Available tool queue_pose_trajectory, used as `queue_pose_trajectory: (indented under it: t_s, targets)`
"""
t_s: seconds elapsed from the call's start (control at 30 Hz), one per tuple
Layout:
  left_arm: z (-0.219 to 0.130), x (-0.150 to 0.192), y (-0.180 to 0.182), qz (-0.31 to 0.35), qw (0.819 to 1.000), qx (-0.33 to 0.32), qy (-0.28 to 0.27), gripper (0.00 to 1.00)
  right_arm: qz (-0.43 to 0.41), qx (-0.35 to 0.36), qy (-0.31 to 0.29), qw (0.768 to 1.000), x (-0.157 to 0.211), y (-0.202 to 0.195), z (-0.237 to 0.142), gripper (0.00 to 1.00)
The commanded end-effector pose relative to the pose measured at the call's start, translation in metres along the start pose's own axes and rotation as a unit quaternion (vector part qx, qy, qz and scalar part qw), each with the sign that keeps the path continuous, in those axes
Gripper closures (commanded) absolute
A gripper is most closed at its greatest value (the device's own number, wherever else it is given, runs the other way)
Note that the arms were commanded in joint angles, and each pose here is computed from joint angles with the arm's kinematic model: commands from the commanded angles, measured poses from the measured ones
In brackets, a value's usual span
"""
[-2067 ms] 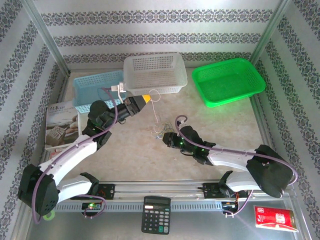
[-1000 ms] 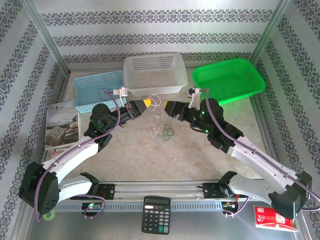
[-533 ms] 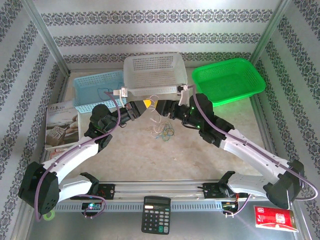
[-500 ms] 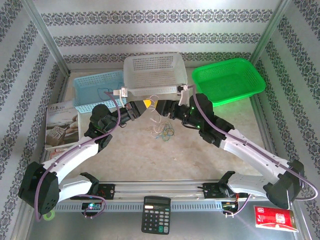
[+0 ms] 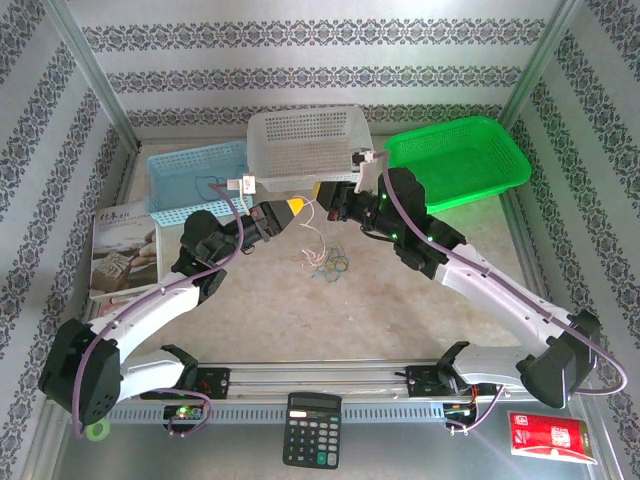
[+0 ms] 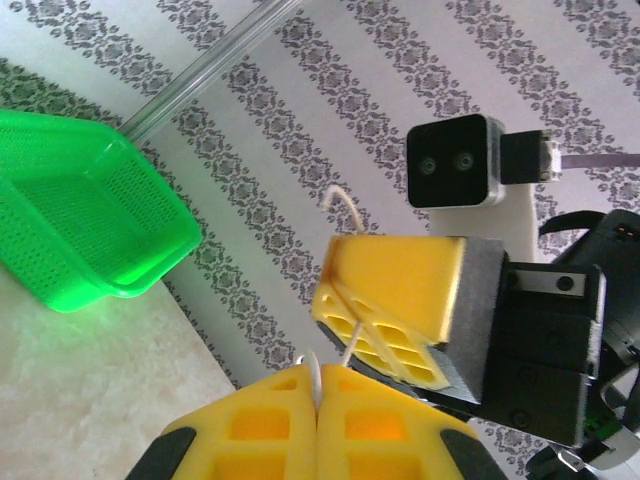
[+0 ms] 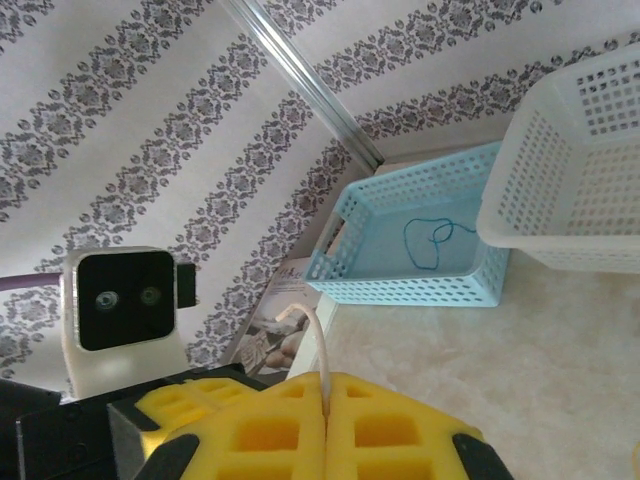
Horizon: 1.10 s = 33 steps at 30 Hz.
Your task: Untangle the cables
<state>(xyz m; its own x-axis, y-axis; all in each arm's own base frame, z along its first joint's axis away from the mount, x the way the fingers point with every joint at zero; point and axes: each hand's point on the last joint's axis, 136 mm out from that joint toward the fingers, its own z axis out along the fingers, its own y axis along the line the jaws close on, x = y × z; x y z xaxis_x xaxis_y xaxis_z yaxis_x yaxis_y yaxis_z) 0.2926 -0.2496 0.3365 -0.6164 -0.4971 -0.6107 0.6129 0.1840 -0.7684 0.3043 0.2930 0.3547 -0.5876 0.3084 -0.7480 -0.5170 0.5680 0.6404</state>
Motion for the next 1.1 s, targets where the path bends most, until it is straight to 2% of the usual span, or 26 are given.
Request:
queue_pose_trajectory:
  t_s: [0.0, 0.13, 0.2, 0.33, 0.53, 0.73, 0.9, 1.07]
  targets:
    - [-0.003, 0.004, 0.009, -0.005, 1.0, -0.001, -0.002, 0.97, -0.046, 0.027, -0.123, 0.991, -0.076, 0.004, -0.028, 1.0]
    - [-0.002, 0.005, 0.014, -0.011, 1.0, -0.004, -0.002, 0.47, -0.056, 0.044, -0.142, 0.987, -0.107, -0.006, -0.036, 1.0]
    - [-0.002, 0.005, 0.017, -0.01, 1.0, -0.009, -0.002, 0.28, -0.065, 0.059, -0.154, 0.984, -0.124, -0.011, -0.043, 1.0]
    - [-0.001, 0.006, 0.022, -0.006, 1.0, -0.018, 0.001, 0.02, -0.079, 0.107, -0.179, 0.975, -0.16, -0.034, -0.059, 1.0]
    - [0.001, 0.007, 0.031, 0.003, 0.999, -0.039, 0.004, 0.0, -0.058, 0.196, -0.222, 0.954, -0.212, -0.108, -0.082, 1.0]
    - [0.003, 0.006, 0.037, 0.014, 0.998, -0.056, 0.01, 0.0, -0.021, 0.275, -0.24, 0.931, -0.241, -0.195, -0.098, 1.0]
    - [0.007, 0.005, 0.039, 0.023, 0.998, -0.062, 0.015, 0.0, 0.012, 0.315, -0.207, 0.926, -0.23, -0.266, -0.085, 1.0]
    - [0.01, 0.003, 0.042, 0.025, 0.997, -0.067, 0.015, 0.0, 0.047, 0.352, -0.158, 0.922, -0.2, -0.338, -0.061, 1.0]
